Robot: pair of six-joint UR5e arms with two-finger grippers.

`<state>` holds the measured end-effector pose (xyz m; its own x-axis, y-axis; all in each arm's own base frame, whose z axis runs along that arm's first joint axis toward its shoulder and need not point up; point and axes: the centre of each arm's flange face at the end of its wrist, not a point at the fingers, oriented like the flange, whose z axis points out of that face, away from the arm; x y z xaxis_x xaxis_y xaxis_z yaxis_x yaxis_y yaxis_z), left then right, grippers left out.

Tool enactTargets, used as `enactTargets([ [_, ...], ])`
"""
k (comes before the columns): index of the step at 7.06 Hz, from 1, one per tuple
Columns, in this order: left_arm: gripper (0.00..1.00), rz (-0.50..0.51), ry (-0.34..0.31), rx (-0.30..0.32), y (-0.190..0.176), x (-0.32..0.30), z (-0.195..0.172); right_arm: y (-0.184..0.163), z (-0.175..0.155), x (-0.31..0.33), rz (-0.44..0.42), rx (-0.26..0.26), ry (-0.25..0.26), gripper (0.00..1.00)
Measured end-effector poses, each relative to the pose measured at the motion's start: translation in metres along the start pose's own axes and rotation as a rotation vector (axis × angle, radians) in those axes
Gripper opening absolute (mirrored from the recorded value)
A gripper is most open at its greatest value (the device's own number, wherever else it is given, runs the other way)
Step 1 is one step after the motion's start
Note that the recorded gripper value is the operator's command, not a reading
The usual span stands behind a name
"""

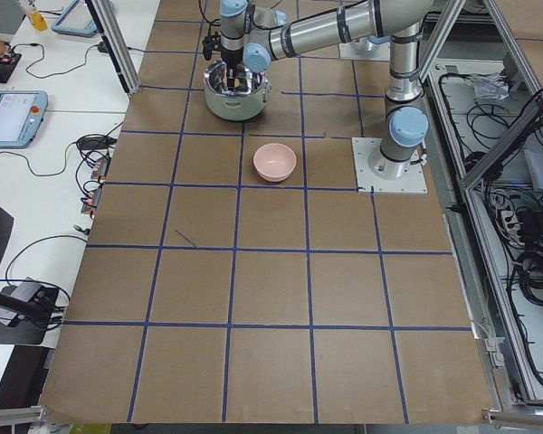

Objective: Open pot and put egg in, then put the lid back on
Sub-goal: 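Carry the egg over the open pot and release it inside with the left gripper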

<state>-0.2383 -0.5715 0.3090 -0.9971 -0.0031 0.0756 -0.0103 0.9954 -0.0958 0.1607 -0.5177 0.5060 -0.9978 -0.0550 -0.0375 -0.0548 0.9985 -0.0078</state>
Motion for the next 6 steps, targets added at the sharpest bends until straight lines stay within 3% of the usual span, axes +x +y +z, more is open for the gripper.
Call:
enactTargets([
  [1, 0.99, 0.004, -0.001, -0.002, 0.002, 0.006, 0.005, 0.000, 0.000, 0.000, 0.000, 0.001, -0.001, 0.07],
  [3, 1.00, 0.016, -0.002, 0.005, 0.002, 0.010, 0.007, -0.002, -0.001, 0.000, 0.001, 0.003, -0.001, 0.07],
  [6, 1.00, 0.022, -0.009, 0.062, -0.009, -0.001, -0.025, -0.004, -0.002, -0.001, 0.000, 0.008, -0.001, 0.07],
])
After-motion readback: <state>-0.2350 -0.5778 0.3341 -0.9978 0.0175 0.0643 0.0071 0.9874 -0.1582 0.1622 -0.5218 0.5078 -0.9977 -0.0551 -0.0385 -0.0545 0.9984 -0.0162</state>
